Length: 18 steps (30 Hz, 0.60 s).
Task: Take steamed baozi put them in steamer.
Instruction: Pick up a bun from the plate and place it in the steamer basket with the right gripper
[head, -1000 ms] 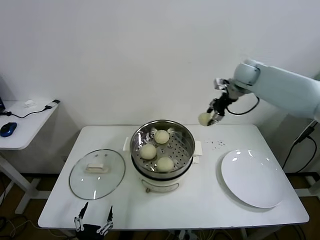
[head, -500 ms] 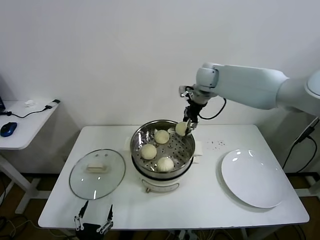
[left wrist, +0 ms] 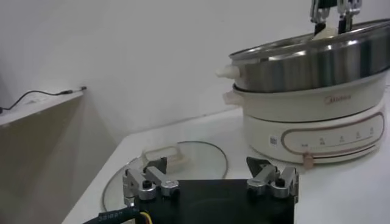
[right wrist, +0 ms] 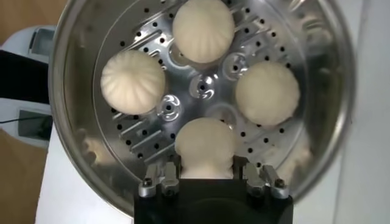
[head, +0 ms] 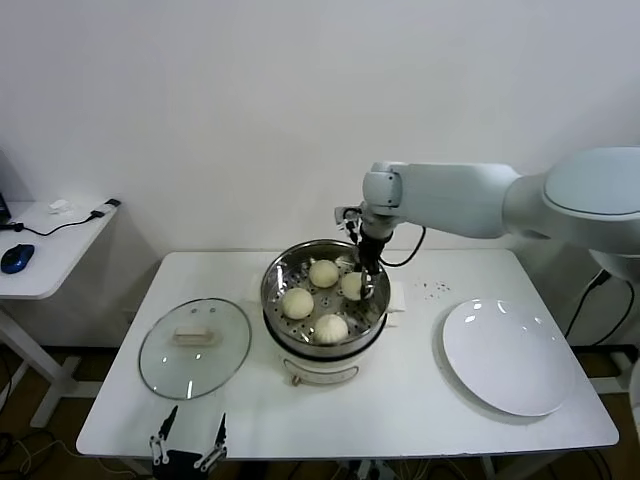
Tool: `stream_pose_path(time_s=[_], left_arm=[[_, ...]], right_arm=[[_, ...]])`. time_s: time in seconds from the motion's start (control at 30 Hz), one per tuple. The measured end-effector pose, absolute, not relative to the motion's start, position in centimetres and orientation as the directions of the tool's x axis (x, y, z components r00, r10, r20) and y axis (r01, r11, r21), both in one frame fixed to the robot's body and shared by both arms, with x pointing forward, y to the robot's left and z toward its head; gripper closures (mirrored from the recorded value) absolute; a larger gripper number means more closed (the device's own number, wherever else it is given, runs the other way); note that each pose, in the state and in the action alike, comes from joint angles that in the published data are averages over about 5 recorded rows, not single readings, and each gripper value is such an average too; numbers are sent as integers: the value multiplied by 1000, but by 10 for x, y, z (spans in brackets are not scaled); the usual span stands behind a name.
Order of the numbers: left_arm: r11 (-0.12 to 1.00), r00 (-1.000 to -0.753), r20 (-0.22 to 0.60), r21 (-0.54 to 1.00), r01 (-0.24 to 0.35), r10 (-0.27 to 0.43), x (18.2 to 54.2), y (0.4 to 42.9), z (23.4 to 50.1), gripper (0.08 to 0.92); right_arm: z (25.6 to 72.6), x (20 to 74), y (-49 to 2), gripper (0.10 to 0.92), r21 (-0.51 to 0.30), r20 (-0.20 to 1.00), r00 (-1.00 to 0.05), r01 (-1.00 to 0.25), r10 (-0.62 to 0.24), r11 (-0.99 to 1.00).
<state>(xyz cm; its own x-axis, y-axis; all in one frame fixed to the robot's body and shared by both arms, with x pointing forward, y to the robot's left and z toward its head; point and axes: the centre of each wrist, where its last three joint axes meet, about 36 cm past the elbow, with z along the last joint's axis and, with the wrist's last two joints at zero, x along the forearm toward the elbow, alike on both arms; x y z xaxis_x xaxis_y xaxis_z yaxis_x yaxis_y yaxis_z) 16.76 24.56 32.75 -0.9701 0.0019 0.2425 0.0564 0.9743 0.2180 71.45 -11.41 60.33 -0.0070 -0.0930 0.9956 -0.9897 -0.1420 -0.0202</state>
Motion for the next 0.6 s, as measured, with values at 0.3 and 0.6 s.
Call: stream_pose_path(time_s=[0.3, 0.6], left_arm=[[974, -969, 247, 218, 58, 2, 168, 246, 326, 177], [974, -969, 247, 221, 58, 2, 168, 246, 326, 177]], right_arm=[[585, 710, -109, 285, -15, 995, -1, -989, -95, -144], [592, 709, -111, 200, -20, 993, -2, -989, -122, -144]])
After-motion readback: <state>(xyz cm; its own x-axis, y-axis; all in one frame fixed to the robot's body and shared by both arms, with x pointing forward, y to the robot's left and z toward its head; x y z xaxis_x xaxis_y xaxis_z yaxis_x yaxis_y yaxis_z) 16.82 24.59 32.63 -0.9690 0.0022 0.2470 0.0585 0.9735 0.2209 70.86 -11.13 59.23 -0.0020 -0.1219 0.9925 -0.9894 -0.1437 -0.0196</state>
